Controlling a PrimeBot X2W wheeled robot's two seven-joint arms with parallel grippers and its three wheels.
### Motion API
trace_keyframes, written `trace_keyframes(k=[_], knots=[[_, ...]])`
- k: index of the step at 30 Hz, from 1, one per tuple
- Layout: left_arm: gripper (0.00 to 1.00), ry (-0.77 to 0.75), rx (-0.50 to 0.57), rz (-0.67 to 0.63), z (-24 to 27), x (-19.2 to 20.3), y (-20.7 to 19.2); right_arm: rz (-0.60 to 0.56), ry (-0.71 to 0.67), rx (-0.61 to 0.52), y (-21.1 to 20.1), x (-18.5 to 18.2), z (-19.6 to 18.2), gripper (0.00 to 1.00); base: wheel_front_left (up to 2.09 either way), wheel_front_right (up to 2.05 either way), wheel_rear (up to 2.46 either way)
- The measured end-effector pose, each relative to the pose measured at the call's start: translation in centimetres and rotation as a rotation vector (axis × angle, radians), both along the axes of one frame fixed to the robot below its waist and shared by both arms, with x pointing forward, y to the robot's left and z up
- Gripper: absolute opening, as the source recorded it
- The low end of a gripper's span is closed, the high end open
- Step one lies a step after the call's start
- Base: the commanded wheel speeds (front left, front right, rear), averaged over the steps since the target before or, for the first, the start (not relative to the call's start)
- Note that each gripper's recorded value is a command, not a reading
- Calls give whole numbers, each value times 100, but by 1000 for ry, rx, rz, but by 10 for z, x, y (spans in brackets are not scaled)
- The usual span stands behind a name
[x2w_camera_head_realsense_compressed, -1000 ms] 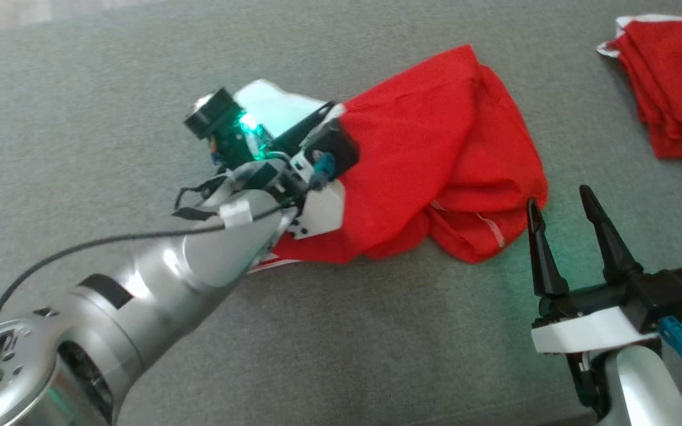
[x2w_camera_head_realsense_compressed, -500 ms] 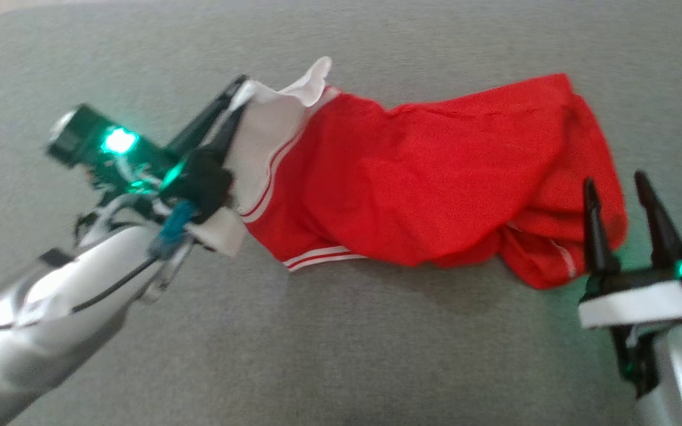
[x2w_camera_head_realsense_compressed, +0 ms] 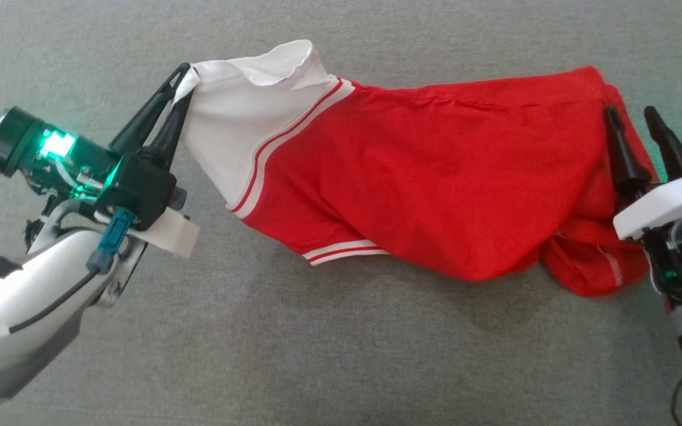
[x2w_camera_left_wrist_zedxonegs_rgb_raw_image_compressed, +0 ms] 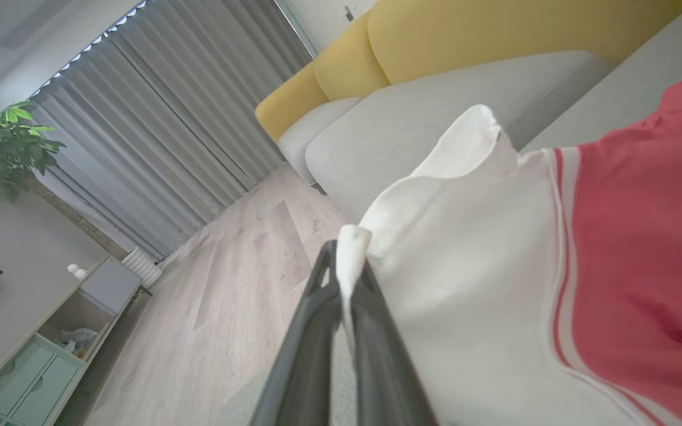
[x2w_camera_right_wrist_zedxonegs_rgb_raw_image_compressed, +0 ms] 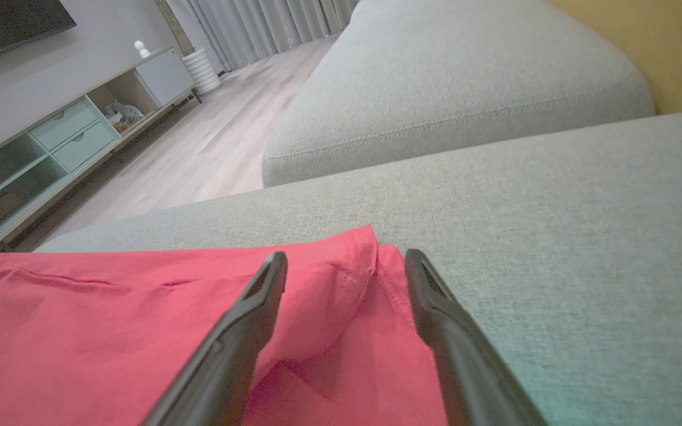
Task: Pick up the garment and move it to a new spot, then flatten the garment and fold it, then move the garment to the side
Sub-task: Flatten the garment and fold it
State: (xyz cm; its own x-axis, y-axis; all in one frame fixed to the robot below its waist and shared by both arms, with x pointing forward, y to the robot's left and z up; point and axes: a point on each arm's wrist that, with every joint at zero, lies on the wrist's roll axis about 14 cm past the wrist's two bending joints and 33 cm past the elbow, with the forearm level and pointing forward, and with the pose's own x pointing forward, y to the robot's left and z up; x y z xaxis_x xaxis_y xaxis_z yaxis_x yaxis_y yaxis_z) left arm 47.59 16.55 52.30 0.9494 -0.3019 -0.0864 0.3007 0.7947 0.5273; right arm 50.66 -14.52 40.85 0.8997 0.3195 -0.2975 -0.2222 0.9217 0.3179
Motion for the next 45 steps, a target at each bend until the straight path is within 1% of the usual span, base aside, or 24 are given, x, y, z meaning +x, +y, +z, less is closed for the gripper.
trace_keyframes(k=[1, 4, 9, 13, 14, 16, 19, 22, 23, 26, 31, 35, 36, 37, 38, 39, 45], knots=[[0, 0, 0, 0, 0, 0, 0, 0, 0, 0, 0, 0, 0, 100, 0, 0, 0], [0, 13, 5, 11, -6, 0, 5, 23, 60, 3, 5, 1, -14, 100, 0, 0, 0], [0, 31, 8, 18, -13, -1, 8, 78, 97, -67, 8, 7, -28, 100, 0, 0, 0], [0, 35, 8, 26, -15, -2, 10, 106, 115, -79, 17, 8, -34, 100, 0, 0, 0], [0, 36, 8, 28, -15, -2, 10, 110, 119, -82, 18, 7, -36, 59, 0, 0, 0], [0, 31, 9, 31, -14, -3, 11, 119, 113, -86, 20, 6, -36, 0, 0, 0, 0], [0, 15, 7, 18, -9, -4, 10, 107, 56, -96, 16, 12, -26, 0, 0, 0, 0], [0, -17, 5, -18, -2, -2, 3, 74, -34, -104, 4, 24, -4, 0, 0, 0, 0], [0, -60, 16, -66, 9, 4, -7, 40, -115, -121, -9, 36, 19, 0, 0, 0, 0], [0, -191, 36, -159, 48, 22, -31, -27, -245, -132, -34, 55, 68, 0, 0, 0, 0], [0, -502, 72, -305, 149, 47, -81, -155, -480, -195, -91, 69, 166, 0, 0, 0, 0], [0, -704, 82, -355, 220, 48, -109, -266, -708, -257, -138, 55, 264, 0, 0, 0, 0], [0, -734, 74, -371, 233, 45, -115, -282, -765, -270, -144, 48, 287, 0, 0, 0, 0], [0, -781, 63, -394, 255, 37, -123, -303, -848, -292, -153, 32, 320, 0, 0, 0, 0], [0, -801, 67, -401, 264, 33, -125, -306, -877, -309, -155, 25, 332, 0, 0, 0, 0], [0, -801, 67, -401, 264, 33, -125, -306, -877, -309, -155, 25, 332, 0, 0, 0, 0], [0, -912, 58, -420, 314, -3, -124, -315, -1044, -338, -156, -22, 395, 0, 0, 0, 0]])
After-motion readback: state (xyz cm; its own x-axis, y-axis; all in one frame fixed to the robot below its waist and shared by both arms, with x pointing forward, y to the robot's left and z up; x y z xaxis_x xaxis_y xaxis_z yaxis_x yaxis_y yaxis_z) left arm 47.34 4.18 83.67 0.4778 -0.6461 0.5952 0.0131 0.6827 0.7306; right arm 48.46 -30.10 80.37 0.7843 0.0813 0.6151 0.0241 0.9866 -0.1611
